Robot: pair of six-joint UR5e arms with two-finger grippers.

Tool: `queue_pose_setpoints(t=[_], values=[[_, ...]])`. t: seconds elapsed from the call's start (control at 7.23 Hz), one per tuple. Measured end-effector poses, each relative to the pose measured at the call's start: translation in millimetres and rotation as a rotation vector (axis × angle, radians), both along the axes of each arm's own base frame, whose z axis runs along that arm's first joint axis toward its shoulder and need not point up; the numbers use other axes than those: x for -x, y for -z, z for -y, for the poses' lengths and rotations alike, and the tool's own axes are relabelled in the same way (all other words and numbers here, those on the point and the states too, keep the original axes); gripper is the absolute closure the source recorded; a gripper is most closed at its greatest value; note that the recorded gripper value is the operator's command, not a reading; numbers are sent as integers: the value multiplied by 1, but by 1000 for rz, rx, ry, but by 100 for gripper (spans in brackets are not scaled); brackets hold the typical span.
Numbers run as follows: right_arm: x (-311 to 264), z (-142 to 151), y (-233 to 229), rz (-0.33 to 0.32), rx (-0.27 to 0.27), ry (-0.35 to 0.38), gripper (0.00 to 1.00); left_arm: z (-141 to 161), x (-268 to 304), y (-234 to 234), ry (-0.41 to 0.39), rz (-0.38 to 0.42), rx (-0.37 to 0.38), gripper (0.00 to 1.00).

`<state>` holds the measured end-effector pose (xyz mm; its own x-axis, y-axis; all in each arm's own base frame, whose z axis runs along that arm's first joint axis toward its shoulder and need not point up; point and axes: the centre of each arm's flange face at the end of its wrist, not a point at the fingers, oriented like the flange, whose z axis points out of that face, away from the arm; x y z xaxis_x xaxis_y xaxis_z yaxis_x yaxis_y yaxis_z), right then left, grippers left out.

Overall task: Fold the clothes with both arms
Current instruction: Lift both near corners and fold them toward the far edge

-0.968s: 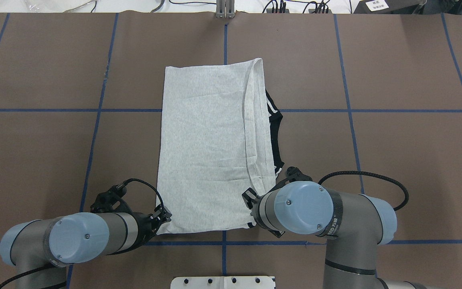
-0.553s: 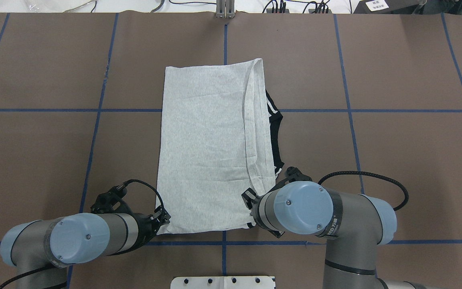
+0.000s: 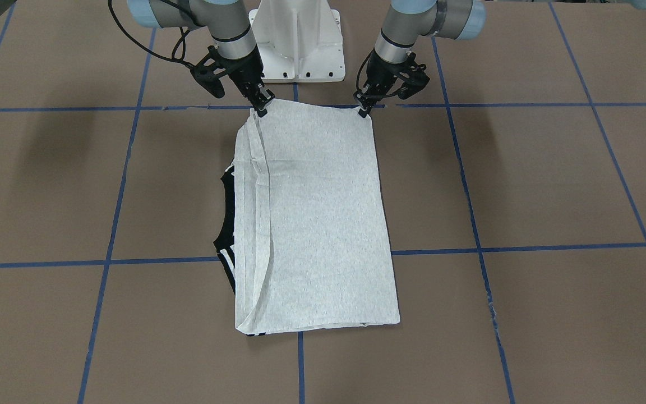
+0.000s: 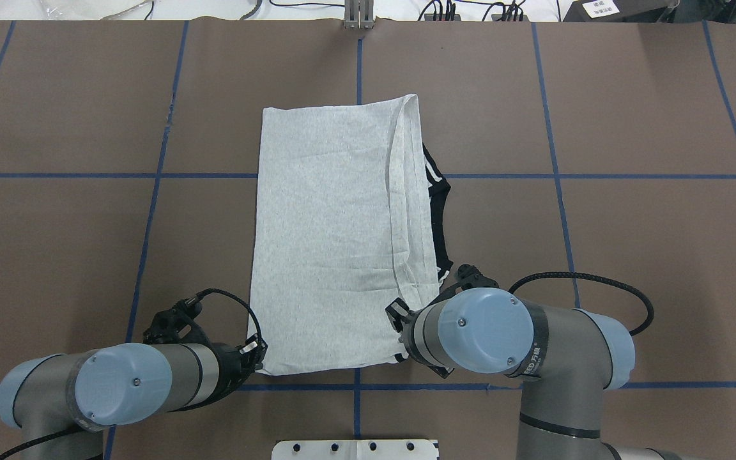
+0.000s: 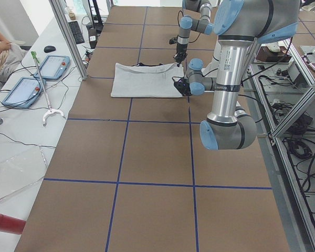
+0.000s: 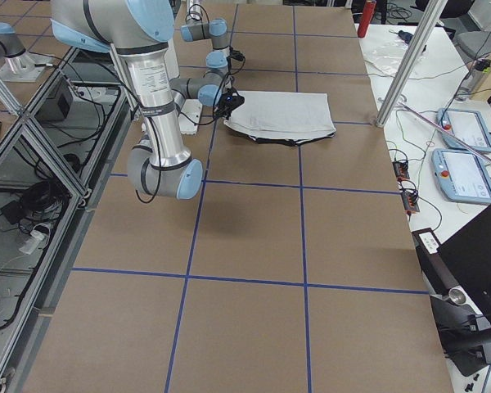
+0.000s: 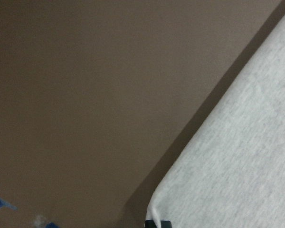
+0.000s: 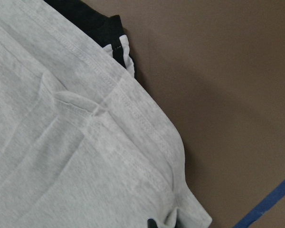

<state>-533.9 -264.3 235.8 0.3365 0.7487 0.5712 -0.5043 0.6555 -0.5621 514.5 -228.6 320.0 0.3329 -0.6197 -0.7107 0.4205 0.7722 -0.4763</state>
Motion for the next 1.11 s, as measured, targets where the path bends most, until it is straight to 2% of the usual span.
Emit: queue_pose_setpoints(t=[0.14, 0.55, 0.69, 0.97, 1.11], values=[[-8, -6, 0, 6, 7, -1, 100, -4, 9, 14, -7, -30, -6, 100], [-45, -49, 0, 46, 46, 27, 100, -14, 53, 74, -27, -171, -24, 100], [-59, -49, 8, 70, 49, 19, 100, -16, 67, 91, -39, -204, -25, 100], [-89, -12, 25, 117, 54, -31, 100, 12, 90, 106, -11, -196, -56, 100], [-98, 19, 35, 133, 54, -58, 100, 37, 97, 109, 11, -177, -112, 100]])
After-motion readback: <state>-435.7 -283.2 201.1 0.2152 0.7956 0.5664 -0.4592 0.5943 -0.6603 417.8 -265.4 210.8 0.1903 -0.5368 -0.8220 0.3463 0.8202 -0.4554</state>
